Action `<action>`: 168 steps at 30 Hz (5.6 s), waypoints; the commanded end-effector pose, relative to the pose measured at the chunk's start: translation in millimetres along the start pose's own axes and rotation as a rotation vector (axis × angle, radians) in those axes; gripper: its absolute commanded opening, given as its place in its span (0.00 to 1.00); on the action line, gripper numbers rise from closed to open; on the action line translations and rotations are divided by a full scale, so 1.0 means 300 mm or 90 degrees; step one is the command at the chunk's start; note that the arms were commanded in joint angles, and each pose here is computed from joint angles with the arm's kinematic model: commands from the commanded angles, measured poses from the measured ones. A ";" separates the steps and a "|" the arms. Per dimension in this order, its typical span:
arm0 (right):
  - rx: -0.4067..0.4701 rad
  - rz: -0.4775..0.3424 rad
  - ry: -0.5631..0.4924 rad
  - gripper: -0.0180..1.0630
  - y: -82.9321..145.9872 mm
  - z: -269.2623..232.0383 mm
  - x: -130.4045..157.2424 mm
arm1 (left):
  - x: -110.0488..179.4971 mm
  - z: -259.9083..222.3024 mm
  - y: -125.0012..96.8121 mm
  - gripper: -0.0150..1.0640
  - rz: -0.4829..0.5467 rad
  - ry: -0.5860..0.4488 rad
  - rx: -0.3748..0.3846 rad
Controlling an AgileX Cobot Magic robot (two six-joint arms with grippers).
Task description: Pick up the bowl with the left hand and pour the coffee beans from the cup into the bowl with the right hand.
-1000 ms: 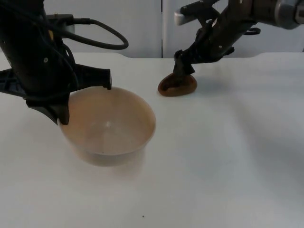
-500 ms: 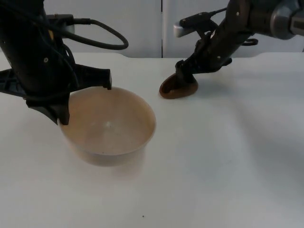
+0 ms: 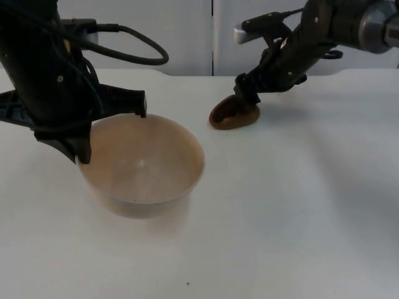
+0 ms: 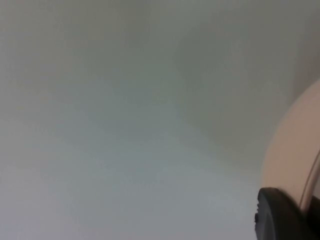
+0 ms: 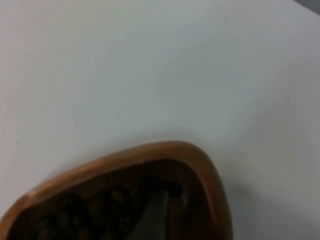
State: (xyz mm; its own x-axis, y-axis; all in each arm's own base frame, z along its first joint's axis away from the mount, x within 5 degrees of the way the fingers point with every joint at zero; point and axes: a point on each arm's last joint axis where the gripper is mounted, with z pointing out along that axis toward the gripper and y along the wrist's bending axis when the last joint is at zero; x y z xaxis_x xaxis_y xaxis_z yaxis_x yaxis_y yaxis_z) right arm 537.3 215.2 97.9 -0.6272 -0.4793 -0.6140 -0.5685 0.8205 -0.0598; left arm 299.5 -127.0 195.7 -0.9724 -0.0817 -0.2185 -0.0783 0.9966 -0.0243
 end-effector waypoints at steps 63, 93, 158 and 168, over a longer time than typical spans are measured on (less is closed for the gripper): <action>-0.014 -0.019 0.035 0.02 -0.014 -0.303 -0.175 | -0.002 -0.011 -0.007 0.01 -0.004 -0.012 0.010; -0.017 -0.017 0.067 0.02 0.066 -0.938 -0.119 | -0.005 -0.011 -0.008 0.01 -0.004 -0.017 0.013; 0.201 -0.341 -0.095 0.02 0.670 -0.853 -0.066 | -0.001 -0.012 -0.024 0.01 -0.036 -0.008 0.046; 0.296 -0.430 -0.092 0.02 0.715 -0.889 -0.064 | -0.001 -0.012 -0.026 0.01 -0.039 -0.008 0.050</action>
State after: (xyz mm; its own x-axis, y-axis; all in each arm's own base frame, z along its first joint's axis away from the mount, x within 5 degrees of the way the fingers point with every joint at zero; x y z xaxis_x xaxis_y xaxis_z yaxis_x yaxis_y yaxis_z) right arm 287.7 316.9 303.1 -0.1512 -0.8901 -0.4300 -0.5169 0.4420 -0.7332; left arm 299.7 -132.5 196.0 -0.9684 -0.1320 -0.2116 -0.1142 0.9890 -0.0944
